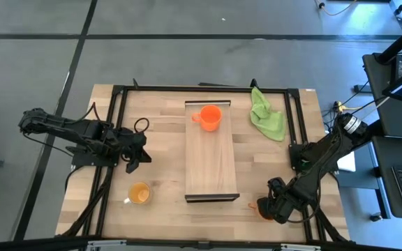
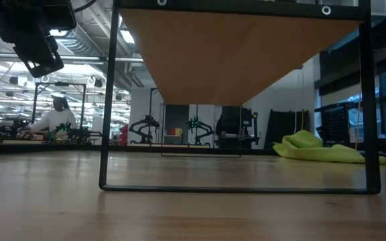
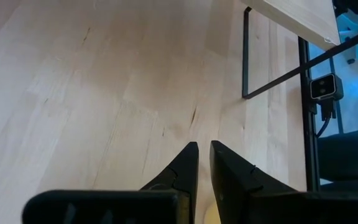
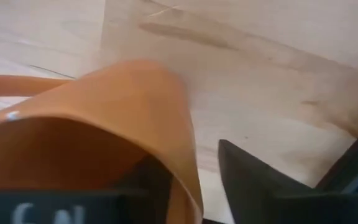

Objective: Stack small to large cups/mugs on shelf
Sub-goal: Put the brown mug on the shelf

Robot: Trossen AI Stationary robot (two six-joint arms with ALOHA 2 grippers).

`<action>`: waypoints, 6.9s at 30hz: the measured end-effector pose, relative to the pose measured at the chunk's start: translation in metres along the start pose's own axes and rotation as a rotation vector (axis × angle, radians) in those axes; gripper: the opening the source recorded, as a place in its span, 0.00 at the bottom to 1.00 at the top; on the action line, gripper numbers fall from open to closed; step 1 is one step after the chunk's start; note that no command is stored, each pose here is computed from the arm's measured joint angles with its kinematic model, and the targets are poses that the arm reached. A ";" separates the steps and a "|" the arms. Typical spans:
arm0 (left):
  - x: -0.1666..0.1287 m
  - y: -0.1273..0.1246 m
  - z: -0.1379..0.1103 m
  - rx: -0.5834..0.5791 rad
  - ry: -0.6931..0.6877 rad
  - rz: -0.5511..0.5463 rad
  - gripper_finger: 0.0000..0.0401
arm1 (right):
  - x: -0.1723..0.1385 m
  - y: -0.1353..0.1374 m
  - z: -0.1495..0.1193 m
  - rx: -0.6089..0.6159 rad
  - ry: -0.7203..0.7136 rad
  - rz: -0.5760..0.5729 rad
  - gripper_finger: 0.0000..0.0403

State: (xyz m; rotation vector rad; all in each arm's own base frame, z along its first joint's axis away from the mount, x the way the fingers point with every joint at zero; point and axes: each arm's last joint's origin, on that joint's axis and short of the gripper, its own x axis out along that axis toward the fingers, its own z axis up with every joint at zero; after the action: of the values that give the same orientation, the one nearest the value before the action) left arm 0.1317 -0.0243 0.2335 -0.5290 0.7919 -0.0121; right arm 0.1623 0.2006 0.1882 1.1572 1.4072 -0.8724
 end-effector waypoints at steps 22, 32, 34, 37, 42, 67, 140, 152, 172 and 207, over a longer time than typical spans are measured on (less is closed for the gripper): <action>0.000 0.000 0.002 -0.006 -0.038 0.027 0.09 | -0.091 0.016 0.001 -0.009 -0.134 -0.113 0.06; 0.000 0.003 0.005 -0.024 -0.064 0.041 0.09 | -0.178 0.042 0.049 -0.181 -0.184 0.025 0.06; -0.001 0.003 0.006 -0.026 -0.067 0.041 0.09 | -0.182 0.045 0.062 -0.213 -0.201 0.022 0.06; -0.001 0.003 0.006 -0.025 -0.069 0.040 0.09 | -0.186 0.051 0.081 -0.265 -0.227 0.028 0.06; -0.001 0.003 0.006 -0.025 -0.069 0.041 0.09 | -0.191 0.054 0.113 -0.386 -0.286 -0.004 0.06; -0.001 0.007 0.009 -0.170 -0.160 0.151 0.09 | -0.210 0.069 0.193 -0.717 -0.460 0.121 0.06; 0.011 0.021 0.018 -0.504 -0.461 0.170 0.09 | -0.222 0.109 0.234 -1.014 -0.490 0.348 0.06; 0.038 0.023 0.016 -0.572 -0.278 0.178 0.09 | -0.220 0.106 0.233 -1.000 -0.440 0.333 0.06; 0.054 0.021 0.024 -0.480 -0.281 0.159 0.09 | -0.220 0.107 0.231 -0.966 -0.387 0.389 0.06; 0.051 0.015 0.035 -0.338 -0.364 0.093 0.09 | -0.183 0.133 0.234 -0.775 -0.265 0.316 0.06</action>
State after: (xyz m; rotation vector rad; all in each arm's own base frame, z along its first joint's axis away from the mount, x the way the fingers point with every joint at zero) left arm 0.1892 -0.0065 0.2124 -0.7869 0.4610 0.3014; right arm 0.3470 -0.0200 0.3403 0.6078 1.1362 -0.1946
